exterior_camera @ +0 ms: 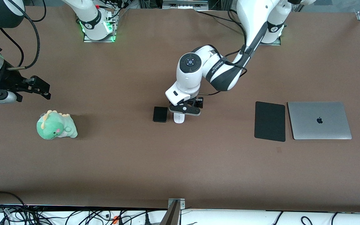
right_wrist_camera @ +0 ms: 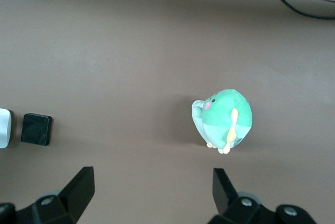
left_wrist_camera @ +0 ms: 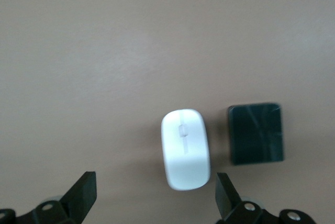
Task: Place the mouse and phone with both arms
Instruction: 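Grasp the white mouse with the left gripper while the right gripper moves out, then carry the mouse to the black pad while the right gripper reaches the phone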
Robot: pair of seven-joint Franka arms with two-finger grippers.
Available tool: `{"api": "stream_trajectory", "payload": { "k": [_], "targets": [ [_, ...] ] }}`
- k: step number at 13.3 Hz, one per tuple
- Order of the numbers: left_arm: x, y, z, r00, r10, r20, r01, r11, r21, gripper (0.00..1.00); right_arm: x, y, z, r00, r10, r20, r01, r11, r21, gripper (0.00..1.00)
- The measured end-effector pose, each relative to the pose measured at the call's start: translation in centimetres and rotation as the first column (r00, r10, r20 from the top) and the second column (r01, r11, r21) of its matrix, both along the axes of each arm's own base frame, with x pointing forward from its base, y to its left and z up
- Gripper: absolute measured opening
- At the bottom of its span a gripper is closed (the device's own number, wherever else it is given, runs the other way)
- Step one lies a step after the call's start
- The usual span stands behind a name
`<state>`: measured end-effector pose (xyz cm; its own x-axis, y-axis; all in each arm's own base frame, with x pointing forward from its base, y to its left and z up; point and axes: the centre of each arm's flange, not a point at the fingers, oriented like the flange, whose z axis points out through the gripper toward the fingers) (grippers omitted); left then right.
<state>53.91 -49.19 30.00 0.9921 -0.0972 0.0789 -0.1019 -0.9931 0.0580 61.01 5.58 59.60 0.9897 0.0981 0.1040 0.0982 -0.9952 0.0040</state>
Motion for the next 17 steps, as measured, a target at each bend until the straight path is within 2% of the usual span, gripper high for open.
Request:
{"api": "stream_trajectory", "payload": {
  "k": [3, 6, 10, 16, 17],
  "targets": [
    [0.8, 0.0, -4.6, 0.999, 0.036, 0.028, -0.035, 0.998, -0.044, 1.00, 0.0, 1.0, -0.2, 1.000, 0.020, -0.002, -0.020, 1.000, -0.020, 1.00],
    [0.8, -0.1, -8.9, 0.999, 0.037, 0.030, -0.035, 0.997, -0.063, 1.00, 0.1, 1.5, -1.0, 0.999, 0.027, -0.020, -0.028, 0.999, -0.025, 1.00],
    [-0.2, -0.8, -10.4, 0.999, -0.001, 0.041, 0.003, 0.999, -0.046, 1.00, -0.1, 3.6, -3.7, 0.991, 0.058, -0.116, -0.063, 0.997, -0.036, 1.00],
    [-1.8, -1.2, -13.5, 0.999, -0.020, 0.028, 0.022, 0.999, -0.043, 1.00, 0.1, 5.8, -6.5, 0.981, 0.088, -0.176, -0.098, 0.994, -0.048, 1.00],
    [-1.8, -1.1, -13.5, 0.999, -0.020, 0.029, 0.021, 0.999, -0.043, 0.91, 0.3, 5.8, -7.0, 0.979, 0.087, -0.185, -0.098, 0.994, -0.050, 1.00]
  ]
}}
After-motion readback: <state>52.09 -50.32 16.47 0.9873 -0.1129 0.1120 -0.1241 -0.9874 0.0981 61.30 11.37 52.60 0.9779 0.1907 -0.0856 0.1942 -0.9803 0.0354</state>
